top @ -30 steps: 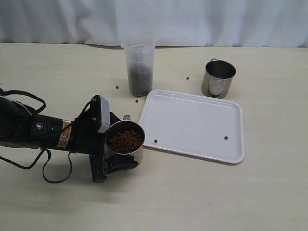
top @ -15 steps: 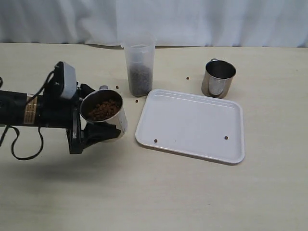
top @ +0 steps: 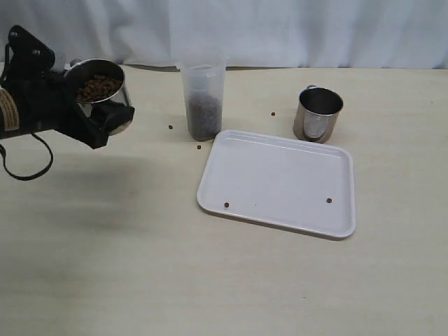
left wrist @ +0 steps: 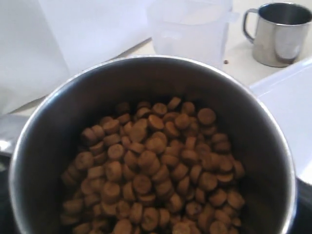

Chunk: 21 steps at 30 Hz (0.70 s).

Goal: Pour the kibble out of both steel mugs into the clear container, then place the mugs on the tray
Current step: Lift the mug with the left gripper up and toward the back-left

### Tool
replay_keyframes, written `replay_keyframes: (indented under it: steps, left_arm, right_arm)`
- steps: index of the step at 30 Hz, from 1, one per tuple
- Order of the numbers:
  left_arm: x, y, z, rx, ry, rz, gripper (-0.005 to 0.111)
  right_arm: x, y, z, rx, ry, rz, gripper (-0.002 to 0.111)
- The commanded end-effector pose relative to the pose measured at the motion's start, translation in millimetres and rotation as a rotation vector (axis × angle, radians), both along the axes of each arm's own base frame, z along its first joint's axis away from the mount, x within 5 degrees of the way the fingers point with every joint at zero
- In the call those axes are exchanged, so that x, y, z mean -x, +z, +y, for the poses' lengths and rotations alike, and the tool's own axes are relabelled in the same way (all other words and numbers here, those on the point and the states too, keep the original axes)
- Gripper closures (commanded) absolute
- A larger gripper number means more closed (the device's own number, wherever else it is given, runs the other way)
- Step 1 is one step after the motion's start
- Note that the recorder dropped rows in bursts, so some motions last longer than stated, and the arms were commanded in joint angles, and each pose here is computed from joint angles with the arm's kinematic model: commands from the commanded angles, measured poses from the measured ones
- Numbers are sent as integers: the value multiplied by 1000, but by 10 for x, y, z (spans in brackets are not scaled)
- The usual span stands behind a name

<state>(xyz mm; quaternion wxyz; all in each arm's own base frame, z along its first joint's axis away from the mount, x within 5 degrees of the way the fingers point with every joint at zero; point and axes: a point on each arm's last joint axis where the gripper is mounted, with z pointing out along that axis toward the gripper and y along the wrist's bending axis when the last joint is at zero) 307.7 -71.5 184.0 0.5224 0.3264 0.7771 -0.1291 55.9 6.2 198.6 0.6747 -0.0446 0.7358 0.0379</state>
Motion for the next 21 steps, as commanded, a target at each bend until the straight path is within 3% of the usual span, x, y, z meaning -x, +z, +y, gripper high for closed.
replay_keyframes:
  steps: [1, 4, 8, 12, 14, 17, 19, 21]
  left_arm:
    - [-30, 112, -107, -54, 84, -80, 107]
    - [-23, 165, -222, -30, 84, -131, 107]
    - [-4, 156, -228, 17, 57, -88, 107]
    - [66, 227, -93, 235, -142, 7, 107]
    - [37, 279, 131, 354, -186, 147, 107]
    - [-5, 272, 253, 341, -122, 242, 107]
    - [-55, 259, 293, 241, 34, 269, 107]
    - [-47, 330, 204, 64, 176, 223, 107]
  right_arm:
    - [1, -15, 2, -2, 4, 3, 103]
    - [1, -15, 2, -2, 4, 3, 103]
    - [1, -15, 2, -2, 4, 3, 103]
    - [1, -15, 2, -2, 4, 3, 103]
    - [1, -15, 2, -2, 4, 3, 103]
    - [1, -15, 2, -2, 4, 3, 103]
    - [1, -15, 2, -2, 4, 3, 103]
    - [1, -15, 2, -2, 4, 3, 103]
